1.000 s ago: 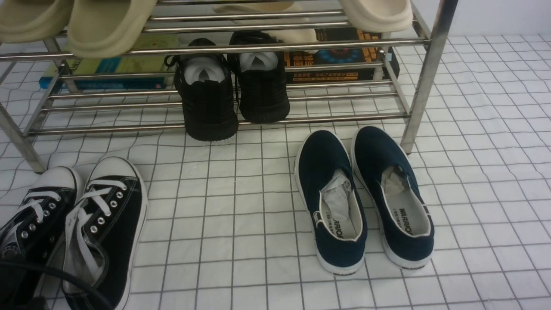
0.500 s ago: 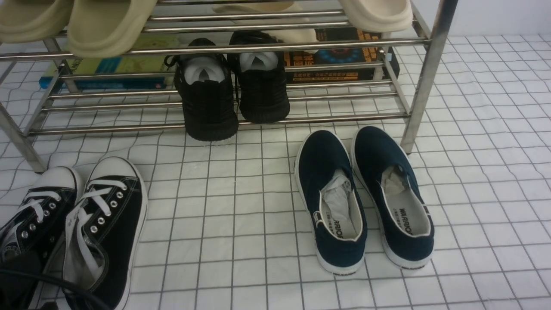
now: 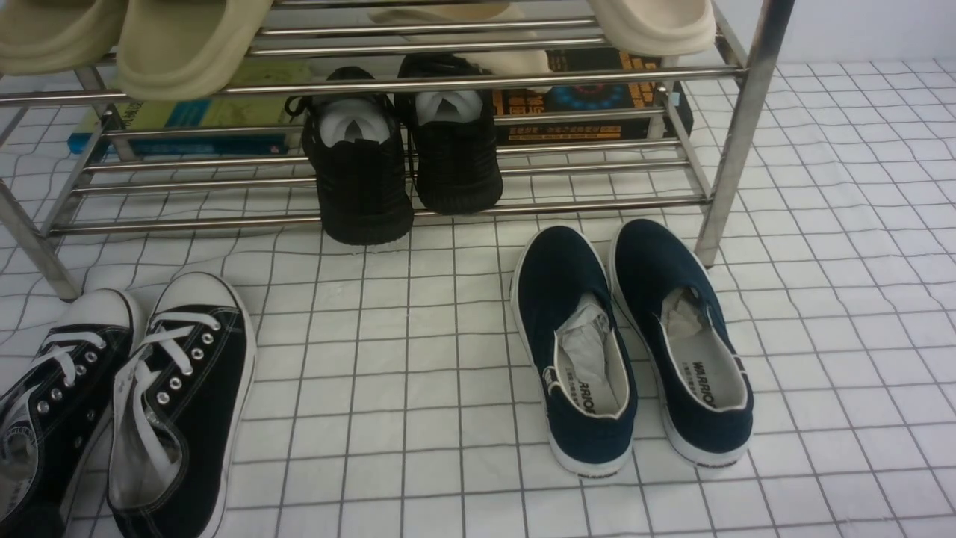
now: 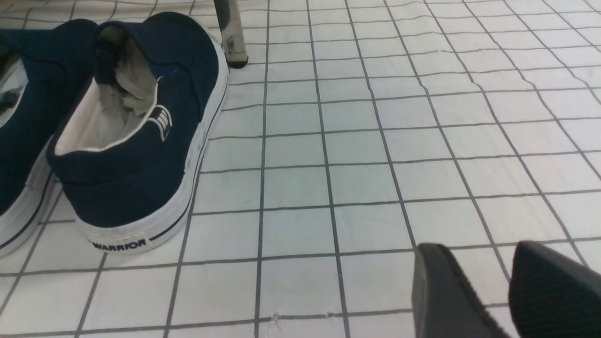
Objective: Take the shoes off the shelf with your hand from the white checkered tablecloth.
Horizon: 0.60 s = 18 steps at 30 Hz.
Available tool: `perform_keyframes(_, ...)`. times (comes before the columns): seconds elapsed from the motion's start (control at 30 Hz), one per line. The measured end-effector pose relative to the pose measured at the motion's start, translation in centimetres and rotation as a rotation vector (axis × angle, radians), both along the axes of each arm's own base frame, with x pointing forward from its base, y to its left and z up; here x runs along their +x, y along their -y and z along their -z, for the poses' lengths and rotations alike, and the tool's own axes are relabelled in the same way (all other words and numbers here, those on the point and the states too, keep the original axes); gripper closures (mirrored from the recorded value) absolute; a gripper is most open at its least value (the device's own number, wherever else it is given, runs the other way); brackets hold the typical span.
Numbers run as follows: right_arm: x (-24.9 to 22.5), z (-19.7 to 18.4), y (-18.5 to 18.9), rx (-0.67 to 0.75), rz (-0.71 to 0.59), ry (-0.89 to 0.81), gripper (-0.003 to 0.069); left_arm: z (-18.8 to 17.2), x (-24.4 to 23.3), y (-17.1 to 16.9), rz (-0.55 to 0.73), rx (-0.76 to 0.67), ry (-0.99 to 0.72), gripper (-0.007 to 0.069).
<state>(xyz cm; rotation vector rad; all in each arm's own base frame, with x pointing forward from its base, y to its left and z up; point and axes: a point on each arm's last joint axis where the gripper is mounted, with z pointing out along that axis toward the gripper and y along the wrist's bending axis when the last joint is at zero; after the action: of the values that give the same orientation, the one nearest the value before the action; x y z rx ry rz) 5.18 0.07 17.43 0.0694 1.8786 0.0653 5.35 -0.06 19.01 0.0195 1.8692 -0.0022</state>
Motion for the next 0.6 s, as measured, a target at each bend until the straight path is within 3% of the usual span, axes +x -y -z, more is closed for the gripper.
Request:
perform_keyframes(0.17,0.0,0.0,0.0,0.0,0.0,0.0,0.042,1.8,-0.2,-0.1,-0.023,0.0,-0.018,0.0592)
perform_keyframes(0.6,0.0,0.0,0.0,0.0,0.0,0.0,0.042,1.8,-0.1,-0.3,-0.041,0.008,-0.009,0.0582)
